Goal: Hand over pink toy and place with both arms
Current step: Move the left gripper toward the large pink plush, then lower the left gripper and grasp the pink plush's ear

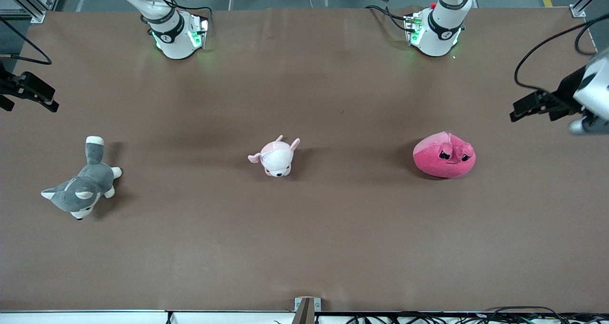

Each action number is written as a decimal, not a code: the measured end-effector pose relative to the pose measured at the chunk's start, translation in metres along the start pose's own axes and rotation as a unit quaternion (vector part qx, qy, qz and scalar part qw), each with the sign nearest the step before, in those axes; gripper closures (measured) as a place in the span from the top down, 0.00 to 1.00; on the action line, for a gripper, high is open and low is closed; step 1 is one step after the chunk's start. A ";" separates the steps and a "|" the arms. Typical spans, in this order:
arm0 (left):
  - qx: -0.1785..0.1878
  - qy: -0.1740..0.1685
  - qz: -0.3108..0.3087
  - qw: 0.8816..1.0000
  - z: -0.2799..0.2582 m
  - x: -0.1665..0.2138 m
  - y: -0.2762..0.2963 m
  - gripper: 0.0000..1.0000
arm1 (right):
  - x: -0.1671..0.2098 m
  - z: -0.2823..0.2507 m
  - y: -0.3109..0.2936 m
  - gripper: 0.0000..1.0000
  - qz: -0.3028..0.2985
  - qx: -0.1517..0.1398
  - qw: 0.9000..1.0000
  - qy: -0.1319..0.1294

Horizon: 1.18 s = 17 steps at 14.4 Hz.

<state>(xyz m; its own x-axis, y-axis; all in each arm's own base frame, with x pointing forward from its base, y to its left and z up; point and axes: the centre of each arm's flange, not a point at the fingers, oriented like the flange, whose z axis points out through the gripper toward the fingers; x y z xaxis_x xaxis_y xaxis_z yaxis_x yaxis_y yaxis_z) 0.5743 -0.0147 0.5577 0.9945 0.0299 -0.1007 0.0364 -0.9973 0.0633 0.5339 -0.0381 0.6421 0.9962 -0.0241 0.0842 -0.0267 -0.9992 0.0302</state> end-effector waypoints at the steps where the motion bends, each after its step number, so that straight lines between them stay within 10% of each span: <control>1: -0.001 -0.017 -0.003 1.000 0.021 0.011 -0.002 1.00 | 0.000 0.000 0.000 1.00 0.000 0.000 1.000 0.000; 5: -0.003 -0.061 -0.023 0.998 0.093 0.041 -0.007 1.00 | 0.000 -0.003 0.000 1.00 0.000 0.000 1.000 0.004; 17: 0.001 -0.041 -0.050 0.998 0.205 0.032 0.008 0.99 | -0.002 0.002 -0.017 1.00 -0.014 0.001 1.000 -0.013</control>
<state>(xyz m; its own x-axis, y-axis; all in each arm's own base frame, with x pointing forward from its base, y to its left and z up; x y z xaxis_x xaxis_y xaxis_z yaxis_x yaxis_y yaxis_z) 0.5858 -0.0350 0.3518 0.9746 0.1234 -0.1869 0.1343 -0.9898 0.0468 0.5321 -0.0209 0.6392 0.9984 0.0028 0.0566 0.0011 -0.9996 0.0292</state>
